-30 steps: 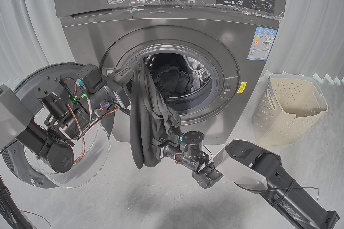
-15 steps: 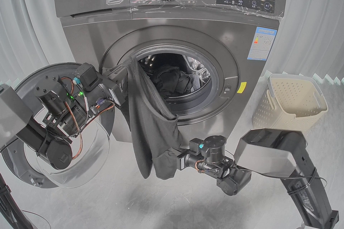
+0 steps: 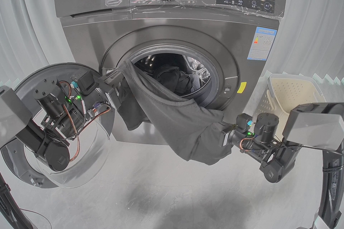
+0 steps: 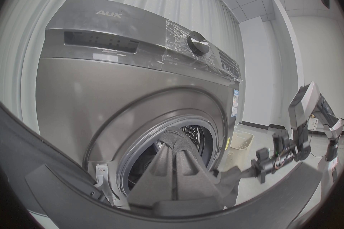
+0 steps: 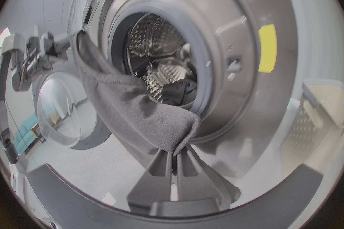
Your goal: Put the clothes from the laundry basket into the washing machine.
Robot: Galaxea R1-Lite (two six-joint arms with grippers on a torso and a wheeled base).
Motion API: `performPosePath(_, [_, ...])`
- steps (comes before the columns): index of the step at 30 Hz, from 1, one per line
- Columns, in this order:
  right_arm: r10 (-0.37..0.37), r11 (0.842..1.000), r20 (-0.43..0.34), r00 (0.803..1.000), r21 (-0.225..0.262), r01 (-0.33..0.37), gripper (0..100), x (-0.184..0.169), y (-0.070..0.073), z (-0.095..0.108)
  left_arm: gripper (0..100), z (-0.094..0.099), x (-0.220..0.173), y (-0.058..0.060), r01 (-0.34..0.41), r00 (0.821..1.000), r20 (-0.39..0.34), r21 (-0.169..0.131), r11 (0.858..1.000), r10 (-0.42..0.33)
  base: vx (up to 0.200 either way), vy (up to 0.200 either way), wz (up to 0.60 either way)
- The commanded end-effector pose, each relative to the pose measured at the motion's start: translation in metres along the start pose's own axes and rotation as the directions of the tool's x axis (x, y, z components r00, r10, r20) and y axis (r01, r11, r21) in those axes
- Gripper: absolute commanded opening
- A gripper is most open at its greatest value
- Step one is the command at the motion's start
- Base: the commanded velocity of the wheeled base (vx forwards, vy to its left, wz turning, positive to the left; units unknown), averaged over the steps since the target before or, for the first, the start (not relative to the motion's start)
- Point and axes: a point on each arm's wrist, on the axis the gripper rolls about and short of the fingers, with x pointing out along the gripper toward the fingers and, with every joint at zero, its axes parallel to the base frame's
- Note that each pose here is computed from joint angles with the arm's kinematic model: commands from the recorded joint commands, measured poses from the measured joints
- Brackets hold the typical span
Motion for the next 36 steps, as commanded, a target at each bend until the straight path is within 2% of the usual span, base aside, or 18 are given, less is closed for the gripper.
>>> performPosePath(1, [-0.027,1.000,0.116,0.993,-0.006,0.028,0,-0.027,-0.009,0.048,0,-0.007,-0.007,-0.002,0.001,0.999,-0.037,-0.009,1.000,-0.001,0.000,0.000,0.00])
performPosePath(6, [0.012,1.000,0.118,0.993,0.002,-0.012,0,-0.048,0.006,0.059,0,-0.009,-0.017,-0.005,0.005,0.997,-0.071,-0.017,1.000,-0.007,0.000,0.000,0.00])
performPosePath(8, [0.058,0.998,0.101,0.993,0.013,-0.060,0,-0.054,0.019,0.058,0,-0.005,-0.019,-0.006,0.005,0.998,-0.062,-0.017,1.000,-0.006,0.000,0.000,0.00])
performPosePath(10, [0.072,0.997,0.085,0.994,0.029,-0.075,0,-0.055,0.024,0.054,0,-0.002,-0.019,-0.006,0.005,0.999,-0.053,-0.015,1.000,-0.006,0.000,0.000,0.00])
performPosePath(15, [0.058,0.998,0.085,0.995,0.025,-0.060,0,-0.052,0.021,0.052,0,-0.001,-0.020,-0.006,0.004,0.999,-0.049,-0.013,1.000,-0.004,0.000,0.000,0.00])
performPosePath(16, [0.043,0.999,0.069,0.997,0.023,-0.044,0,-0.044,0.017,0.044,0,0.001,-0.019,-0.006,0.005,0.999,-0.041,-0.011,1.000,-0.006,0.000,0.000,0.00])
performPosePath(19, [0.035,0.999,0.066,0.997,0.020,-0.036,0,-0.040,0.014,0.040,0,0.003,-0.018,-0.006,0.007,0.999,-0.035,-0.011,1.000,-0.007,0.000,0.000,0.00])
performPosePath(20, [0.034,0.999,0.070,0.997,0.019,-0.035,100,-0.038,0.014,0.041,0,0.003,-0.018,-0.007,0.008,0.999,-0.035,-0.012,1.000,-0.008,0.000,0.000,0.00])
performPosePath(25, [-0.032,0.999,0.089,0.996,0.022,0.031,100,-0.020,0.003,0.035,0,0.003,-0.017,-0.008,0.012,0.999,-0.031,-0.013,1.000,-0.013,0.000,0.000,0.00])
performPosePath(30, [-0.052,0.999,0.097,0.994,0.022,0.050,100,-0.005,-0.003,0.028,0,0.003,-0.017,-0.009,0.014,0.999,-0.031,-0.013,1.000,-0.014,0.000,0.000,0.00])
performPosePath(36, [0.005,1.000,0.044,0.999,0.023,-0.006,100,-0.002,0.002,0.011,0,0.004,-0.016,-0.010,0.020,0.999,-0.028,-0.014,1.000,-0.020,0.000,0.000,0.00])
